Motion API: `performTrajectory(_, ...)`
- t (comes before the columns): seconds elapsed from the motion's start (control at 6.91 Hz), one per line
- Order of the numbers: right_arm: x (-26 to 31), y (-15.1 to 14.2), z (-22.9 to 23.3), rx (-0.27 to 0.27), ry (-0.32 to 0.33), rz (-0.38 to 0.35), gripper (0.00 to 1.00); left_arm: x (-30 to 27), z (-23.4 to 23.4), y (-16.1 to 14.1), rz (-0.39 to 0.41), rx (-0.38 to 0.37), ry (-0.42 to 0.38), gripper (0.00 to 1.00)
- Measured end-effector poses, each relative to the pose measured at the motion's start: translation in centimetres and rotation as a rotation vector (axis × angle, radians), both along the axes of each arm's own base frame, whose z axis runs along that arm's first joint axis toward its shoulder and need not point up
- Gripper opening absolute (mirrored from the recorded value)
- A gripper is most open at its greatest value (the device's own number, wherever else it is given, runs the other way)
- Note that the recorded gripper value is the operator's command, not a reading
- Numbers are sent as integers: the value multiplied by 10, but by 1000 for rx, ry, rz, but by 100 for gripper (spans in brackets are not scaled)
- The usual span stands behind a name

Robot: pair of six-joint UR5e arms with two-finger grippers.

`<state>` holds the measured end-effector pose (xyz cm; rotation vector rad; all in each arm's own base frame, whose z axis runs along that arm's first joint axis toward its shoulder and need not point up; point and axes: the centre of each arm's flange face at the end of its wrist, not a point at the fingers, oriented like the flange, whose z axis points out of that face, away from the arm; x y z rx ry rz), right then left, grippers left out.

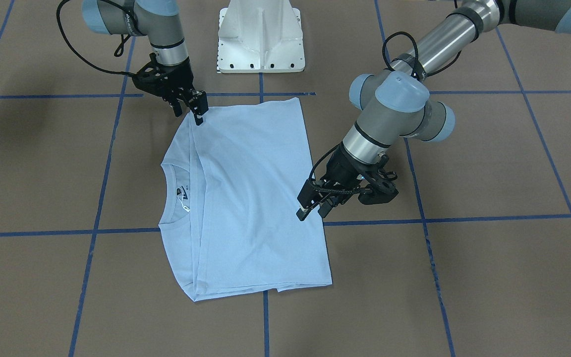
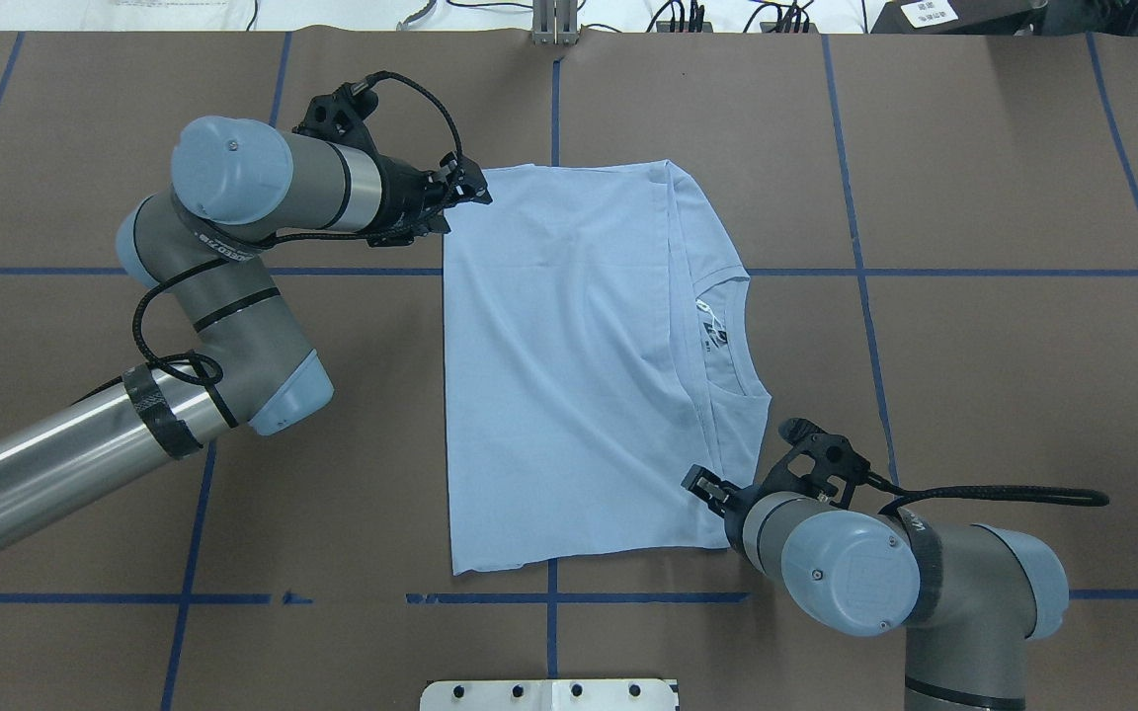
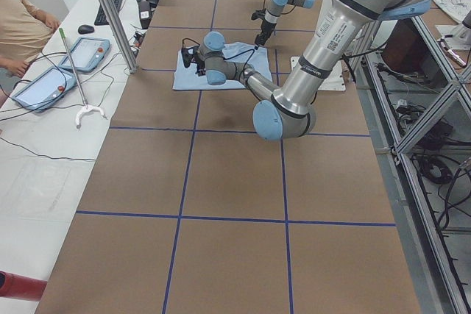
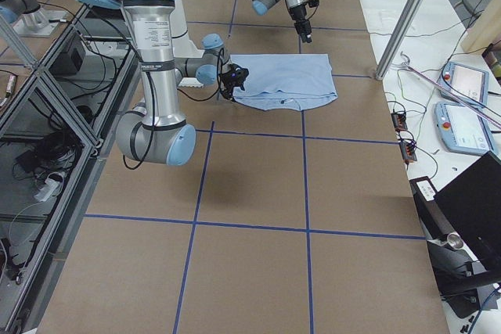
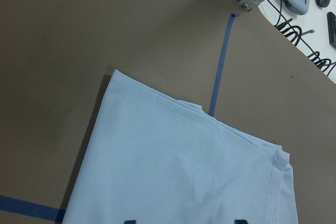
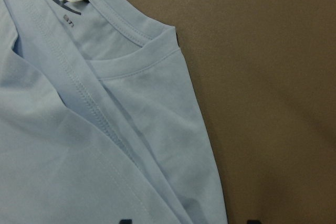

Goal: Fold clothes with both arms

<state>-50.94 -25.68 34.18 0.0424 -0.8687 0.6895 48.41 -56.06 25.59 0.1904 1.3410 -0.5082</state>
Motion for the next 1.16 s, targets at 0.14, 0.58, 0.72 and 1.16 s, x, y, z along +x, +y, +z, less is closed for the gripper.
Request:
performTrajectory(0.14, -1, 0, 0, -3, -1, 1, 75, 1, 0, 1, 2, -1, 0, 70)
performTrajectory(0.58, -2, 2, 1, -7, 2, 1, 74, 2, 1, 2, 3, -5, 1, 70)
performTrajectory(0.72, -3, 3, 2, -10, 3, 0, 74, 2, 1, 2, 3, -6, 2, 70)
performTrajectory(1.16, -3, 6, 6, -14, 8, -3, 56, 2, 1, 2, 2, -6, 2, 70)
